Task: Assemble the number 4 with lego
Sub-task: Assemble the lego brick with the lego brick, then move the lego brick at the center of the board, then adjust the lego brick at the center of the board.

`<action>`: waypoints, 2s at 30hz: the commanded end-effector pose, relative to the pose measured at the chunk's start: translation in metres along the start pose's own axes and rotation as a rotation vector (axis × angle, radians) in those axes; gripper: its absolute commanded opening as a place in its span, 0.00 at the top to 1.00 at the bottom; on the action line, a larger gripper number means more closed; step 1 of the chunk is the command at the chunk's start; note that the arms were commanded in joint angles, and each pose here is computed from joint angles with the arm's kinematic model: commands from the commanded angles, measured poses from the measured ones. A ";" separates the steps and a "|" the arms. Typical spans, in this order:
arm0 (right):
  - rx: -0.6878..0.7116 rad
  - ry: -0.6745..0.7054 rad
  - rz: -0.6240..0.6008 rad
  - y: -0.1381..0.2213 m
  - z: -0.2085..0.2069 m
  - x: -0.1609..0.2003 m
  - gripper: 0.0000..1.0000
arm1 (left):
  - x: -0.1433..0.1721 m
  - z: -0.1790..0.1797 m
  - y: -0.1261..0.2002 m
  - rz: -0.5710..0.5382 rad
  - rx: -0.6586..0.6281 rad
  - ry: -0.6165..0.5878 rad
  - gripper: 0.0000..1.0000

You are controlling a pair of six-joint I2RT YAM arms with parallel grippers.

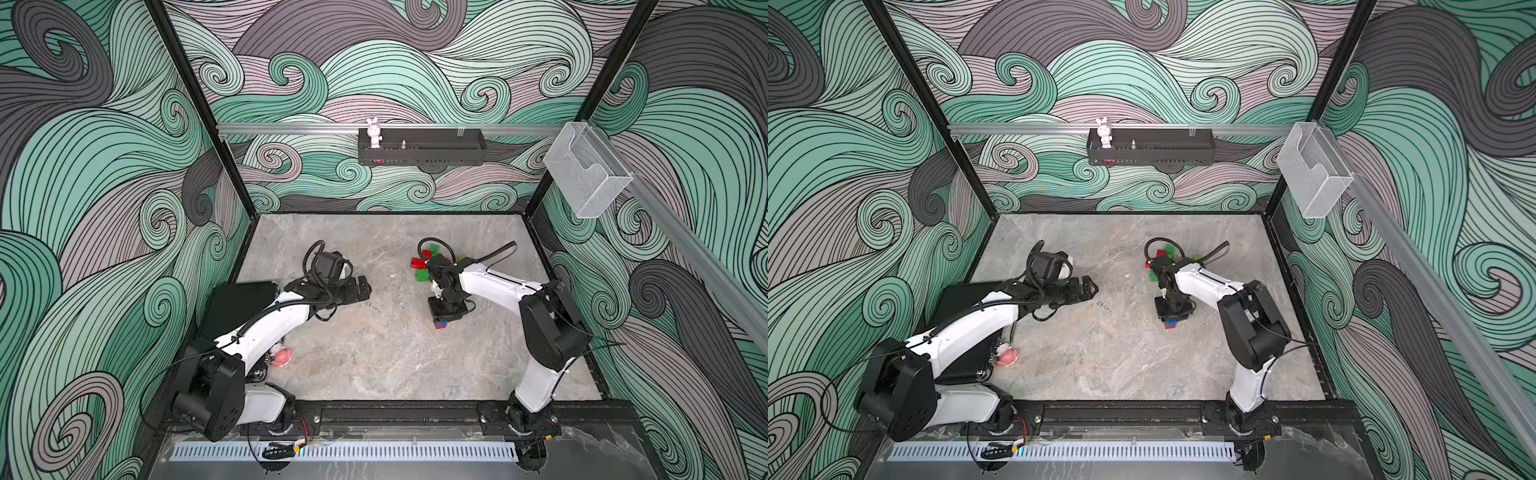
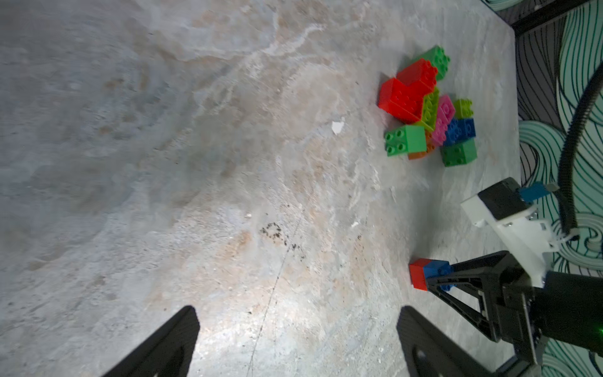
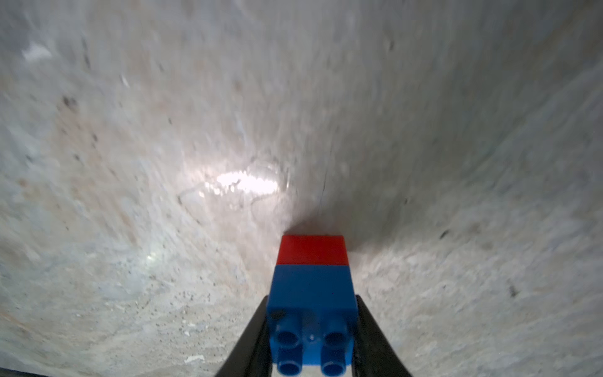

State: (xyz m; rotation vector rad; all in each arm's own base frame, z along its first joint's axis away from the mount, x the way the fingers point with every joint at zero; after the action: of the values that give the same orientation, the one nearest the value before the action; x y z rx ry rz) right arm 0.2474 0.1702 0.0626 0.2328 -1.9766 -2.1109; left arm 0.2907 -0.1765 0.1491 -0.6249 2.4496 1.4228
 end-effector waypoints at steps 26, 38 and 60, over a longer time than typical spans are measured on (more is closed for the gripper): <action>-0.216 -0.064 -0.230 0.055 0.022 -0.013 0.28 | 0.035 -0.053 -0.016 0.053 0.135 -0.354 0.01; -0.117 0.213 -0.275 0.045 -0.041 -0.114 0.44 | 0.124 -0.130 -0.045 -0.013 0.478 -1.064 0.01; -0.098 -0.072 -0.257 0.030 -0.108 -0.154 0.41 | 0.140 -0.154 -0.122 -0.036 0.506 -1.398 0.14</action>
State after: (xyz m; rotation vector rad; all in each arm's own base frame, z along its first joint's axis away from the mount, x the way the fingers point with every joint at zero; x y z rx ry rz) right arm 0.4265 0.1111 0.0814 0.4947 -1.9853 -2.3608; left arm 0.2248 -0.3843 0.0691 0.3660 1.5121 0.7307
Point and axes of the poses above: each gripper's point midway between its finger pads, its own y axis back along the fingers, its own z axis along the line the jaws close on, x = y × z, the point moved 3 cm from there along y, back along the fingers, and after that the axes turned 5 degrees about y, right-handed, at the moved point
